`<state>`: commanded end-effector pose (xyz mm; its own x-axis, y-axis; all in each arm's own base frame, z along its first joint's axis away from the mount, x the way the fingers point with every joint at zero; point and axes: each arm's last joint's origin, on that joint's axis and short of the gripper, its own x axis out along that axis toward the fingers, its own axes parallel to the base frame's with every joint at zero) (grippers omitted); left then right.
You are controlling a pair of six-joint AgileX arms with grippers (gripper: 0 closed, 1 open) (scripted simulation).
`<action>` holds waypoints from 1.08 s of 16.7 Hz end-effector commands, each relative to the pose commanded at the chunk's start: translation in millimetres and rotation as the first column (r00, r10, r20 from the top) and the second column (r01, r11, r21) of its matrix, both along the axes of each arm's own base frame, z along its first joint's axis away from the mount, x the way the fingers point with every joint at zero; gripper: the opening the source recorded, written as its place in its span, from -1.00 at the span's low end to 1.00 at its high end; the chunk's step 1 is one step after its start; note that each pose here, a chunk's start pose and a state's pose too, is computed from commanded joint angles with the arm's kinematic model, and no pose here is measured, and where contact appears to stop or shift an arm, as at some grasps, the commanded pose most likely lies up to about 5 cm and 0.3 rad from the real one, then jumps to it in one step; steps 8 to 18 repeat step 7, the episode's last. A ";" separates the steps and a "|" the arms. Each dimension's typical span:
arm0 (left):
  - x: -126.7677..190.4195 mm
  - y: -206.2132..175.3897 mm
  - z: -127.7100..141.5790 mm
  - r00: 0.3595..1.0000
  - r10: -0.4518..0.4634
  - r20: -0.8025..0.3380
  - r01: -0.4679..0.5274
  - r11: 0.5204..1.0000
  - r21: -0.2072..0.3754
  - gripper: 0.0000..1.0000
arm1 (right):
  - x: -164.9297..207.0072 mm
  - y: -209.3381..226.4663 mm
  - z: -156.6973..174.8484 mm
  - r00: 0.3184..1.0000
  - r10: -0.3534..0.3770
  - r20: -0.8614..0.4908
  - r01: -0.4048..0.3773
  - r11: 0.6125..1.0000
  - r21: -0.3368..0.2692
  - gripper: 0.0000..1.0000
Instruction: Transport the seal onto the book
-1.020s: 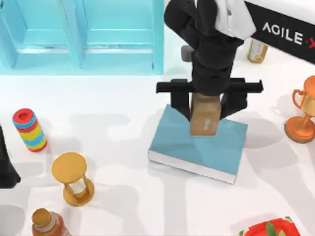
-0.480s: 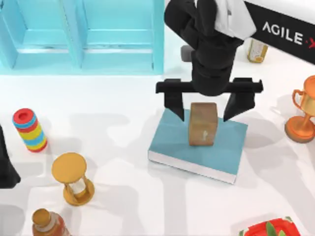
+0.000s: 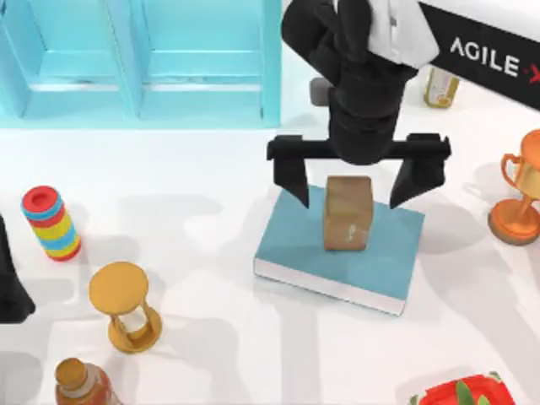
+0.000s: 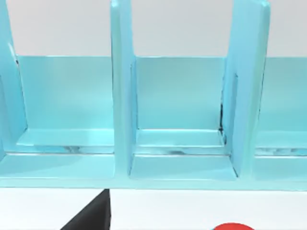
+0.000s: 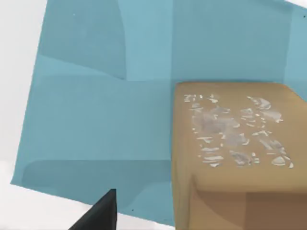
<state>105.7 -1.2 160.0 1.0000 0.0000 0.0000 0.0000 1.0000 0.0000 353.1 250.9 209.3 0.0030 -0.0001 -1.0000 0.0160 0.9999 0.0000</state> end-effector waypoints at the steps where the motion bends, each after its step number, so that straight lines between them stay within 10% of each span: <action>1: 0.0 0.0 0.0 1.000 0.000 0.000 0.000 1.000 0.000 1.00 | 0.1 0.0 0.6 1.000 -0.001 -0.001 0.001 1.000 -0.001 1.00; 18: 0.0 0.0 0.0 1.000 0.000 0.000 0.000 1.000 0.000 1.00 | 0.0 0.1 29.4 1.000 0.000 0.000 0.000 1.000 0.000 1.00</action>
